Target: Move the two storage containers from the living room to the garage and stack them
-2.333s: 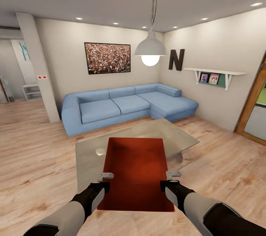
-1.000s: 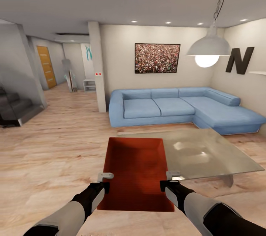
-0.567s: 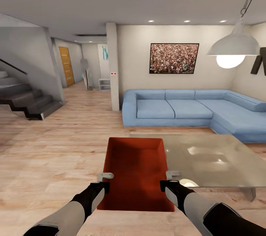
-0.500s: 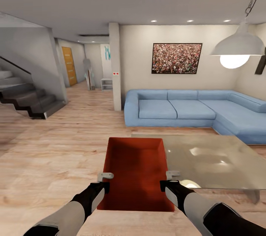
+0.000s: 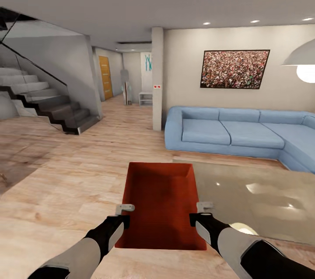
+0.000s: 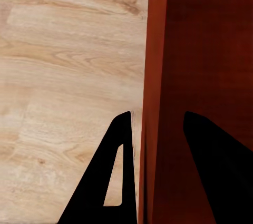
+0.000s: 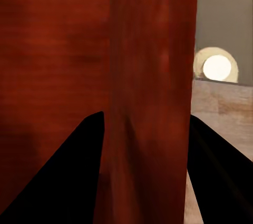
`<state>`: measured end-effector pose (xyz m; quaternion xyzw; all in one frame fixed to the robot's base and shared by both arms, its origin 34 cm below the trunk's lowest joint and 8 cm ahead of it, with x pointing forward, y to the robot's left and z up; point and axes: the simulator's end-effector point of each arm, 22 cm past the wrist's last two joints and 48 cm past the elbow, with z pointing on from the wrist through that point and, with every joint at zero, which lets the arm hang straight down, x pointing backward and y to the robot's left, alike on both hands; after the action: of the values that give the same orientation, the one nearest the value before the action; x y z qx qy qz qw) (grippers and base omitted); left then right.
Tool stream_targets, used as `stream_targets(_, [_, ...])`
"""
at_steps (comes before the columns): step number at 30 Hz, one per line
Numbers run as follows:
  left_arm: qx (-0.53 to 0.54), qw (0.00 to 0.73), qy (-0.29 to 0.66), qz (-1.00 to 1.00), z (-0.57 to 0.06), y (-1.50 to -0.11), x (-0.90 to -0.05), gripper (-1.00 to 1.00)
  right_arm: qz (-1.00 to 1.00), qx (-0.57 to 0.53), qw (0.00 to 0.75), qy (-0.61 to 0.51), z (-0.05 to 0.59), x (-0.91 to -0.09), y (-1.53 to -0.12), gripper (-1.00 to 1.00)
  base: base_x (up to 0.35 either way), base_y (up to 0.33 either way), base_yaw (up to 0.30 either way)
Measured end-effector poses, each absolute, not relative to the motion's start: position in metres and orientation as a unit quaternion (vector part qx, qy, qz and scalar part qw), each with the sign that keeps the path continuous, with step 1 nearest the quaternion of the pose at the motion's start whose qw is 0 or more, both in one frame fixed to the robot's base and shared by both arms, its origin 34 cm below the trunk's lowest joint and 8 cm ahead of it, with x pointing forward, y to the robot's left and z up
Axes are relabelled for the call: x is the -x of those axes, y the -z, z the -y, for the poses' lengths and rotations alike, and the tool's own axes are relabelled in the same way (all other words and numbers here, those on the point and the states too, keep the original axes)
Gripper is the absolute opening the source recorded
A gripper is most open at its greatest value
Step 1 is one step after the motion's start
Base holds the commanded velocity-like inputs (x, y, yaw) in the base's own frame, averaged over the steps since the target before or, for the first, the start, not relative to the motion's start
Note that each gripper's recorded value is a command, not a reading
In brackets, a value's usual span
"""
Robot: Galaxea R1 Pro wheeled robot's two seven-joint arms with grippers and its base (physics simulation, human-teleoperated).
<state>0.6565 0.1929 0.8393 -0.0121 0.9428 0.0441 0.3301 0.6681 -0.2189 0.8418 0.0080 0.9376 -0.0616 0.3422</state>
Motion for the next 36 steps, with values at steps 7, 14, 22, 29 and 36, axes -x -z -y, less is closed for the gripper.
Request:
stream_targets(7, [0.012,0.33,-0.044,-0.943,-0.1929,-0.8392,-0.6564,-1.0,-0.938,-0.008,0.342,0.061,0.2189,-0.668,-0.8417,-1.0,0.0,0.0,0.3])
stream_targets(14, [0.012,0.33,-0.044,-0.943,-0.193,-0.8392,-0.6563,-1.0,-0.938,-0.008,0.342,0.062,0.2188,-0.668,-0.8417,-1.0,0.0,0.0,0.3])
stream_targets(22, [0.012,0.33,-0.044,-0.943,-0.1931,-0.8396,-0.6568,-1.0,-0.938,-0.008,0.342,0.061,0.2187,-0.6682,-0.8419,-1.0,0.0,0.0,0.3])
stream_targets(29, [0.012,0.331,-0.044,-0.943,-0.1931,-0.8397,-0.6569,-1.0,-0.937,-0.008,0.343,0.061,0.2187,-0.6682,-0.8419,-1.0,0.0,0.0,0.3])
stream_targets(36, [0.012,0.331,-0.044,-0.943,-0.1943,-0.8395,-0.6571,-1.0,-0.937,-0.009,0.343,0.062,0.2174,-0.6681,-0.8421,-1.0,0.0,0.0,0.199])
